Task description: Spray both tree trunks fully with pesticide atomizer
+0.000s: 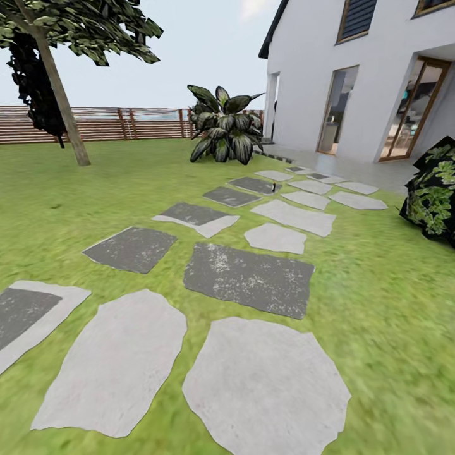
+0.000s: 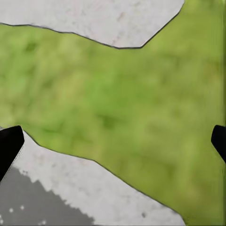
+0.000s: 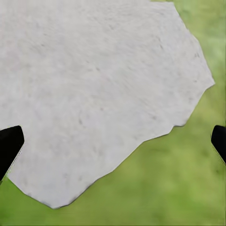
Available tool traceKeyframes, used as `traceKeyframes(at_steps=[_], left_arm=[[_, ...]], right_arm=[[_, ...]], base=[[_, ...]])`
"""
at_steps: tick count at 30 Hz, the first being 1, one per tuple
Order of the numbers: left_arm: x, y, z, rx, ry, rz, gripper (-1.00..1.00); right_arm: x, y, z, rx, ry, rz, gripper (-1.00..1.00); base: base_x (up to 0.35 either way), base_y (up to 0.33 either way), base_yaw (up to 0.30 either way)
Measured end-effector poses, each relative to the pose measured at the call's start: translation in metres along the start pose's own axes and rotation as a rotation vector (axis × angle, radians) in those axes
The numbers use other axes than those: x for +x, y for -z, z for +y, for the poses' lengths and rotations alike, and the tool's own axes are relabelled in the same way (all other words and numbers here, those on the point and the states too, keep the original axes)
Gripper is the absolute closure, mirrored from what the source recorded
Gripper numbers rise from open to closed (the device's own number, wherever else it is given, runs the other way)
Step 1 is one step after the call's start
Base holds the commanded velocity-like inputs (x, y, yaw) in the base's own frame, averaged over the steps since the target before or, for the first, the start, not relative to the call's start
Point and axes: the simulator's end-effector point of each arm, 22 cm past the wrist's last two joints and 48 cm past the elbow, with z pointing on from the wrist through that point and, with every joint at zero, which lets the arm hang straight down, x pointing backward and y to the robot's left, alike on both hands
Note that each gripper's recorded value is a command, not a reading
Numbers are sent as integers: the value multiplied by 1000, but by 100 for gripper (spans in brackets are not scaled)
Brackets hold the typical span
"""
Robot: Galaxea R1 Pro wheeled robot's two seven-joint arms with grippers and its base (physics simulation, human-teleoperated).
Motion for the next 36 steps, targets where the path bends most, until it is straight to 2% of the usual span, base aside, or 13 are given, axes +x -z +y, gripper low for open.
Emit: traceKeyframes(at_steps=[36], left_arm=[[0, 0, 0, 0, -1, 0, -100]], right_arm=[[0, 0, 0, 0, 0, 0, -100]], base=[[340, 0, -5]])
